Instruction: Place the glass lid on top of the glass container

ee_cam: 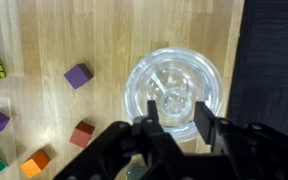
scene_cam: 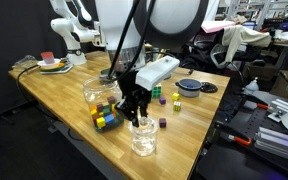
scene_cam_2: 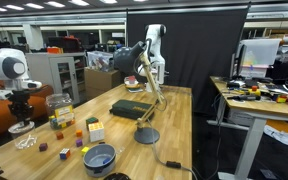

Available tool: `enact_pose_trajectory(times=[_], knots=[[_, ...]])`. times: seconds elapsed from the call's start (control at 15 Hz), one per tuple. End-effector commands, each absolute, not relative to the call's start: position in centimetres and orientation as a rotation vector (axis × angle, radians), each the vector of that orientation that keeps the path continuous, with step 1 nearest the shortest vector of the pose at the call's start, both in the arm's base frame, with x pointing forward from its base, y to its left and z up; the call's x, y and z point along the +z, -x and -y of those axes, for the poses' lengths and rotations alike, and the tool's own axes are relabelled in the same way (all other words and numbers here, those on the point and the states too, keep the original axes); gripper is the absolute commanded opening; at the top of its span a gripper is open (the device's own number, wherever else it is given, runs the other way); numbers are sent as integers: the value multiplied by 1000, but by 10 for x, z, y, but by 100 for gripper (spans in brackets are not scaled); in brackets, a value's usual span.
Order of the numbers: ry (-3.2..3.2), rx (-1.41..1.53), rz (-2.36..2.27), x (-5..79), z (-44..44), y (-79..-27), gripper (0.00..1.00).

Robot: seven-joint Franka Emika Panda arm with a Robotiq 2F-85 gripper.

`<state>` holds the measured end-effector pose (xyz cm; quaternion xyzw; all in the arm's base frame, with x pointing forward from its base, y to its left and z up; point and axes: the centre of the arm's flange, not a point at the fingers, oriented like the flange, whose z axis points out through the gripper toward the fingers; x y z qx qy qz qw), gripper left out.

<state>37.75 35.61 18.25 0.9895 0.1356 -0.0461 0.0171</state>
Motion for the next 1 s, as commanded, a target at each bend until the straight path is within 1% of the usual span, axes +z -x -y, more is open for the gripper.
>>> enact_pose_trajectory(times=[0.0,0.13,0.2,0.27,0.47,0.53,0.67,0.93], knots=[[-3132,-135,-370,184,-344,-377,75],[-3159,-101,-330,191,-338,-378,87],[-3170,-74,-312,198,-335,-377,95],[-3184,-51,-296,204,-332,-377,99],[-3205,19,-262,234,-322,-362,100],[-3181,-18,-284,213,-337,-381,100],[-3186,7,-276,227,-331,-371,100],[-3183,9,-276,228,-327,-367,100]])
